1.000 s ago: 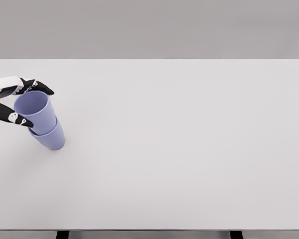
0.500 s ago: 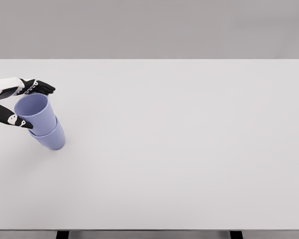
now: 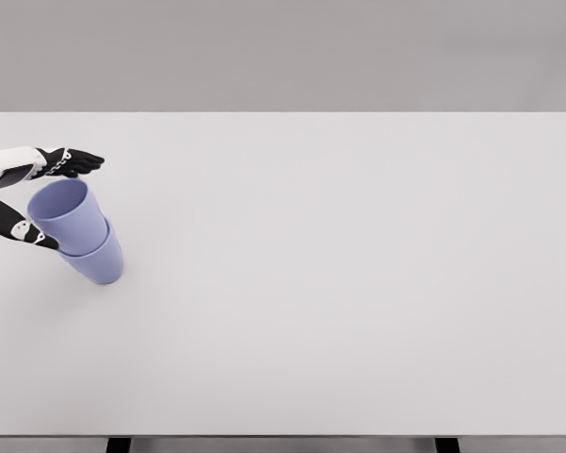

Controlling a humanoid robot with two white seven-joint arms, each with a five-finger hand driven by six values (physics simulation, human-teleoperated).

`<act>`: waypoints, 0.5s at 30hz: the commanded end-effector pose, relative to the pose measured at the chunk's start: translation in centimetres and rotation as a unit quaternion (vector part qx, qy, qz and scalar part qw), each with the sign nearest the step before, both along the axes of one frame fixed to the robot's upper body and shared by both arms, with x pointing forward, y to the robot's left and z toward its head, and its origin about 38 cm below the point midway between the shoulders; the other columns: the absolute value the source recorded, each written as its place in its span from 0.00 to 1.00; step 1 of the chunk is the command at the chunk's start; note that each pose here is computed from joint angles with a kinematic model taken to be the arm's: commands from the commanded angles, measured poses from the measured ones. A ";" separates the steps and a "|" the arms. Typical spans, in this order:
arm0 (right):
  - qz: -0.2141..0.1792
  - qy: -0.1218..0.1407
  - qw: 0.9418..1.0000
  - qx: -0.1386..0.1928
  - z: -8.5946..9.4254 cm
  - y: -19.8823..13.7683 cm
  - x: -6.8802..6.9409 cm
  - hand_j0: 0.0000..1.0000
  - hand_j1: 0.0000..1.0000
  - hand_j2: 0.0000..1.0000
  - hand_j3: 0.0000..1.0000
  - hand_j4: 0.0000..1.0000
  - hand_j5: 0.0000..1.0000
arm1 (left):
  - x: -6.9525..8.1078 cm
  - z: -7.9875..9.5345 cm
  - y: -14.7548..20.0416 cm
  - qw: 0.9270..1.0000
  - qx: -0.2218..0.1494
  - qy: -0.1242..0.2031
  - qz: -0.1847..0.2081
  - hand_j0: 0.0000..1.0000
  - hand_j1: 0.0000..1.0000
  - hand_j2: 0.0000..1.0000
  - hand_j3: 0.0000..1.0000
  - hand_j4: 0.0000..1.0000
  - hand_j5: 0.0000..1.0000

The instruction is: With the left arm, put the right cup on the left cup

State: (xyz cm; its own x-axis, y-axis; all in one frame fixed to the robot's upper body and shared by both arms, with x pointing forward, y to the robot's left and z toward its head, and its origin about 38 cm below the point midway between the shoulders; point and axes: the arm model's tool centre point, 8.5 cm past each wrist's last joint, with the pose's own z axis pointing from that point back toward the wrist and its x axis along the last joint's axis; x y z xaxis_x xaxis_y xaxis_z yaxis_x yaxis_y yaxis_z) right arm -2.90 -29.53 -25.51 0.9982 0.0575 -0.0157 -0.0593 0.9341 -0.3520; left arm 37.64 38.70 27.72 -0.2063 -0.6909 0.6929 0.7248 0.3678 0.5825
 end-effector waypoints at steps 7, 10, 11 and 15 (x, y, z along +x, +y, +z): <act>0.000 0.000 1.000 0.000 0.0 0.0 0.0 1.00 1.00 1.00 1.00 1.00 1.00 | -0.3 0.7 0.1 1.000 0.006 -0.005 -0.003 1.00 1.00 1.00 1.00 1.00 1.00; 0.000 0.000 1.000 0.000 0.0 0.0 0.0 1.00 1.00 1.00 1.00 1.00 1.00 | -0.5 1.3 0.5 1.000 0.014 -0.008 -0.003 1.00 1.00 1.00 1.00 1.00 1.00; 0.000 0.000 1.000 0.000 0.0 0.0 0.0 1.00 1.00 1.00 1.00 1.00 1.00 | -0.6 1.8 0.4 1.000 0.014 -0.014 -0.004 1.00 1.00 1.00 1.00 1.00 1.00; 0.000 0.000 1.000 0.000 0.0 0.0 0.0 1.00 1.00 1.00 1.00 1.00 1.00 | -0.9 2.7 0.9 0.999 0.029 -0.018 -0.002 1.00 1.00 1.00 1.00 1.00 1.00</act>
